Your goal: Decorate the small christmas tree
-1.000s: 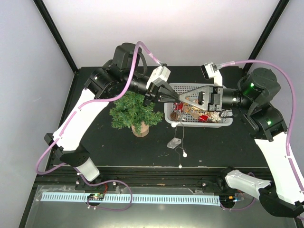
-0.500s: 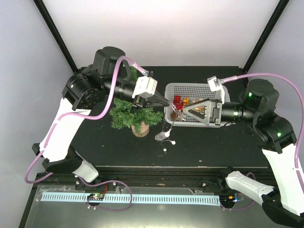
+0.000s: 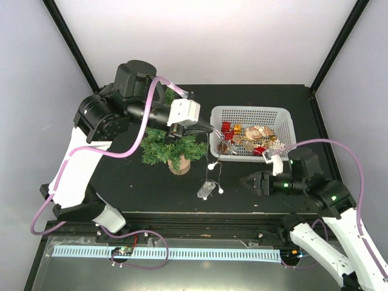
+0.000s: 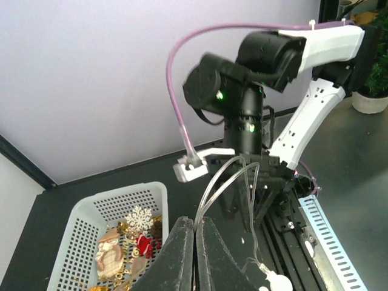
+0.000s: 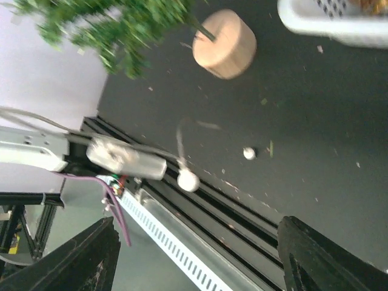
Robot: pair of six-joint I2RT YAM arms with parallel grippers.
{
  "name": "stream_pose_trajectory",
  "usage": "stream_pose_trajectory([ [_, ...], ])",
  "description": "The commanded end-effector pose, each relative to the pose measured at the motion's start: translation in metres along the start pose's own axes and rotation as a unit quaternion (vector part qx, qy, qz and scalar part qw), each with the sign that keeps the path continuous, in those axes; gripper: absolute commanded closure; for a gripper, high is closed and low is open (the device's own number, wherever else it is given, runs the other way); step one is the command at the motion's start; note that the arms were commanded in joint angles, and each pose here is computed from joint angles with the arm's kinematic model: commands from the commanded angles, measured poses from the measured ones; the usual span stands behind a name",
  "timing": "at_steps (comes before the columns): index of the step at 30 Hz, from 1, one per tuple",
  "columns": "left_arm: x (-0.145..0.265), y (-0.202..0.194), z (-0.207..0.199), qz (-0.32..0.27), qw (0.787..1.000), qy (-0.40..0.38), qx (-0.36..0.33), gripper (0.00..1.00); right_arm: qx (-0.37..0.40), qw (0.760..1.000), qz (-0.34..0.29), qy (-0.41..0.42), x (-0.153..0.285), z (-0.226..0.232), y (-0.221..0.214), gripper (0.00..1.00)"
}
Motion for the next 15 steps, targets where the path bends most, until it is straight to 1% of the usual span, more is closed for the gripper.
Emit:
stream_pose_trajectory([
  [1,0.012,0.009,-0.008,-0.01,1.0,0.019,-0.017,0.98,-0.016,1.0,0.013,-0.01,-0.017,-0.024,-0.032,0.28],
  [6,0.013,0.011,-0.008,-0.012,1.0,0.021,-0.017,0.99,-0.028,0.999,0.02,-0.018,-0.032,-0.042,-0.057,0.28],
  [11,0.013,0.012,-0.006,-0.011,0.999,0.029,-0.019,0.98,-0.015,0.999,0.001,-0.035,-0.036,-0.05,-0.06,0.28],
  [15,0.012,0.012,-0.004,-0.009,0.999,0.035,-0.02,0.98,0.004,0.996,-0.001,-0.084,-0.045,-0.061,-0.059,0.3],
])
Point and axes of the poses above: each gripper's point midway between its finger pads, its own x axis back along the fingers, its own z axis along the line the jaws close on, y = z × x, the point moved 9 cm from there along x, back along the fingers, and after that the axes turned 8 degrees about x, right-handed, at the moved point
